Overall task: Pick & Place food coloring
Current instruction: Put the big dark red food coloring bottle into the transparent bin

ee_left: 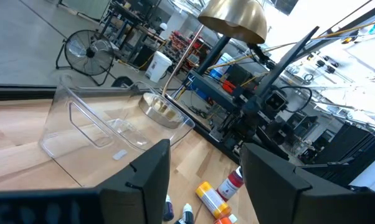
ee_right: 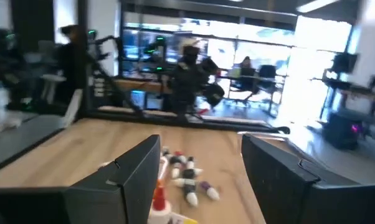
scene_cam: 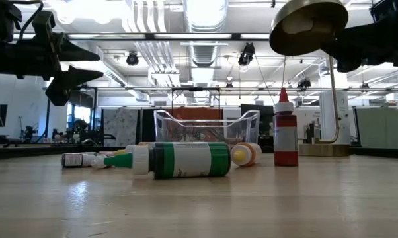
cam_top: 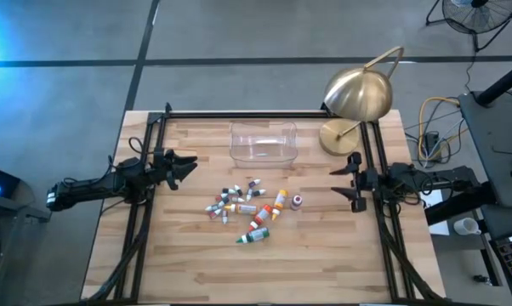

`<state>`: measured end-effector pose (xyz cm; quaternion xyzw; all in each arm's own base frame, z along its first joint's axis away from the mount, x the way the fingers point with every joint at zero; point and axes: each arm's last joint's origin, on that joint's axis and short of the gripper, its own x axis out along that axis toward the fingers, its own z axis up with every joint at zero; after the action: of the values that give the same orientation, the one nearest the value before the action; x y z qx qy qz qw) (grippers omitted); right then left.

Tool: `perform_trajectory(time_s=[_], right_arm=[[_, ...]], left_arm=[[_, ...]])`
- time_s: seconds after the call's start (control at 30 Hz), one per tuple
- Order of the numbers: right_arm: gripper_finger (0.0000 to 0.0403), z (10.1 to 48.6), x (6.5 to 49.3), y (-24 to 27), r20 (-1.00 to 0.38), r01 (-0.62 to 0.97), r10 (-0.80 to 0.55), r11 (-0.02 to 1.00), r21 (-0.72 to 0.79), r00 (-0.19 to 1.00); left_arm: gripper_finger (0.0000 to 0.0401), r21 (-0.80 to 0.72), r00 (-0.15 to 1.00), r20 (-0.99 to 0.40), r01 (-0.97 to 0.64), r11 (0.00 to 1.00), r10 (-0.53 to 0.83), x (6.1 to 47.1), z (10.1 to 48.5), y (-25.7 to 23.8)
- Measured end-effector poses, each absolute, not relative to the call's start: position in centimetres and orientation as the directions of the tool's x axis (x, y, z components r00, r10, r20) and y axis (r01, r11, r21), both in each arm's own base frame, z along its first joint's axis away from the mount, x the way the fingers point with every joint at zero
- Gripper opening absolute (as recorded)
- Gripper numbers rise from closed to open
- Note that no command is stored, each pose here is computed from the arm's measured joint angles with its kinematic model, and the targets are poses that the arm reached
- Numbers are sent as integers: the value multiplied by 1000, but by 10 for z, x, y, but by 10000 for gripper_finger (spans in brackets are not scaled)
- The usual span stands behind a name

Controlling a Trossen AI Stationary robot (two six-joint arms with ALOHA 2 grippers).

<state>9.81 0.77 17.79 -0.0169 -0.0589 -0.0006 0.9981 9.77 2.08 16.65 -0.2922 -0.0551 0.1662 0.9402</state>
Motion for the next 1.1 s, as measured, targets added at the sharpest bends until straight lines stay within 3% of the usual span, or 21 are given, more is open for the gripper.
perform_trajectory(time_s=[0.1,0.17,0.33,0.47,0.57,0.73,0.83,1.1], right_arm=[[219,178,98,8,123,-8,-5,995,100,992],[219,178,99,7,112,-4,-27,962,272,993],[219,177,99,6,106,-29,-79,654,756,991],[219,181,97,-1,139,24,-308,472,881,941],[219,188,94,-6,194,-28,-462,342,939,866],[219,211,92,-3,404,-236,-388,413,880,829],[219,216,97,1,454,-302,-301,437,847,839],[219,222,135,17,120,-35,-177,425,905,977]], left_arm=[[167,-568,939,7,-280,774,344,98,167,21],[167,-568,939,7,-280,774,344,98,167,21],[167,-568,939,7,-280,774,345,98,167,21],[167,-568,939,7,-280,774,345,98,167,21],[167,-568,939,7,-280,774,345,98,167,21],[167,-568,939,7,-280,774,345,98,167,21],[167,-568,939,7,-280,774,344,98,167,21],[167,-568,939,7,-280,774,344,98,167,21]])
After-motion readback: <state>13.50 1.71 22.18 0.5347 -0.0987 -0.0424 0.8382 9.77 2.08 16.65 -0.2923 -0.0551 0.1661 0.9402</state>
